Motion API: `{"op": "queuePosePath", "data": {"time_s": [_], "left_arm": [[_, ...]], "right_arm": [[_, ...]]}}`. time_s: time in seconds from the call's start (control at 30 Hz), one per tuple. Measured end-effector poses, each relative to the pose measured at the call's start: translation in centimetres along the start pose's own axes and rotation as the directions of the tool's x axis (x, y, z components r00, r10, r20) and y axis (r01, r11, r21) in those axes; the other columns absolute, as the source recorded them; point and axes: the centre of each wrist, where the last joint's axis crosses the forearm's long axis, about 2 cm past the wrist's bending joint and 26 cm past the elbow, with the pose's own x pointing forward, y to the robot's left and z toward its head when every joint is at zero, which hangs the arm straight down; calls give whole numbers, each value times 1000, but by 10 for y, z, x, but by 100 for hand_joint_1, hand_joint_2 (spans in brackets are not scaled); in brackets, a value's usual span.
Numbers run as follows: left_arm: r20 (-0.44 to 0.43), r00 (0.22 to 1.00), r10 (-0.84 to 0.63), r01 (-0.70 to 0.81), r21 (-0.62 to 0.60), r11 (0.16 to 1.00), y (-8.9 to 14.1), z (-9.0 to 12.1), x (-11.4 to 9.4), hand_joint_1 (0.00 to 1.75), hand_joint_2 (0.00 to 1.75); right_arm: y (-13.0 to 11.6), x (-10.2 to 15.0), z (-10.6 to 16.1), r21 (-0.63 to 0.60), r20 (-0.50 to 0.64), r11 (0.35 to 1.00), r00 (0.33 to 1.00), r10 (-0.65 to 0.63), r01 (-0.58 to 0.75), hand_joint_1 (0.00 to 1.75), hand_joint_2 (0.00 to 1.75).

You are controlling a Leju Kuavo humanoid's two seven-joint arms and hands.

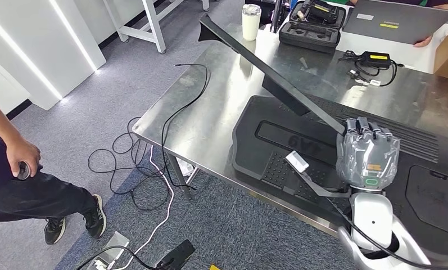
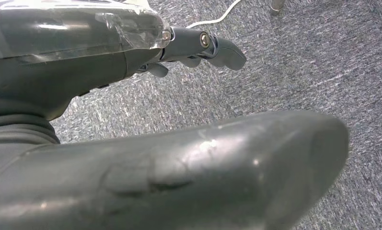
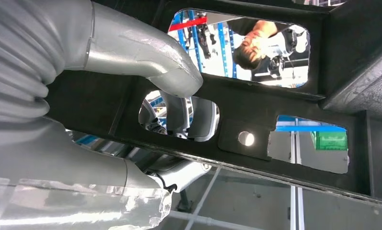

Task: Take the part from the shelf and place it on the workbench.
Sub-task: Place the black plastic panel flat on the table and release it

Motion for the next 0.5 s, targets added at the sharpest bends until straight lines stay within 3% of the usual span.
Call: {"op": "queuePosePath", "data": {"time_s": [0.2, 0.37, 0.5], "left_arm": [[-1, 1000, 0, 0, 0, 1000, 0, 0, 0, 0, 0], [1, 1000, -3, 3, -3, 1000, 1, -1, 1, 0, 0], [0, 1000, -7, 7, -6, 1000, 1, -2, 2, 0, 0]], "right_arm": [[4, 2, 1, 10, 8, 1000, 1000, 14, -14, 165, 175], [10, 5, -6, 10, 26, 998, 998, 57, -58, 173, 175], [16, 6, -10, 26, 27, 996, 996, 80, -81, 165, 175]]}}
